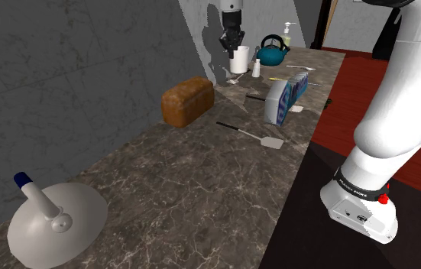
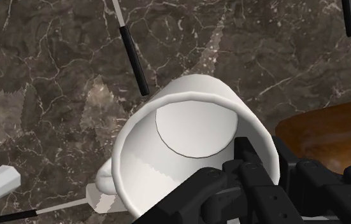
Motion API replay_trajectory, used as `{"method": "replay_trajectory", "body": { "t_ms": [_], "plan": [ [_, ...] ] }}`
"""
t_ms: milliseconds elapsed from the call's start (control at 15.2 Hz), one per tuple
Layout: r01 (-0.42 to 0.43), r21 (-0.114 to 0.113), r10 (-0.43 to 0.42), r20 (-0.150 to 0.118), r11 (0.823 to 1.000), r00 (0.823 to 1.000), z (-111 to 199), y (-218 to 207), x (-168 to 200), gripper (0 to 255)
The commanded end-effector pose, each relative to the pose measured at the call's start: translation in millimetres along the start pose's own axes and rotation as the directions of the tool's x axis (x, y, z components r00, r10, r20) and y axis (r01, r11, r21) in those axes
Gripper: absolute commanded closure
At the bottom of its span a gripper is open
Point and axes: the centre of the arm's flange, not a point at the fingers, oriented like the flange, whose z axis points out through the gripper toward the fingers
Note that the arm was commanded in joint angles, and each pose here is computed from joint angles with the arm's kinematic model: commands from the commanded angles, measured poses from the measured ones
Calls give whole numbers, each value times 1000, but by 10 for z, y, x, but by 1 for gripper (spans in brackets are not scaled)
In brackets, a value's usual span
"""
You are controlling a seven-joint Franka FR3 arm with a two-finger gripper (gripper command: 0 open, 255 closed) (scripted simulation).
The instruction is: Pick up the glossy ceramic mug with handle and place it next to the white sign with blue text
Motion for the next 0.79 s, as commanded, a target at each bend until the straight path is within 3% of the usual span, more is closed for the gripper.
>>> {"method": "replay_trajectory", "body": {
  "t_ms": [0,726],
  "plan": [
    [0,0,0,-1,1000,1000,103,-7,4,255],
    [0,0,0,-1,1000,1000,682,-47,38,255]
  ]
}}
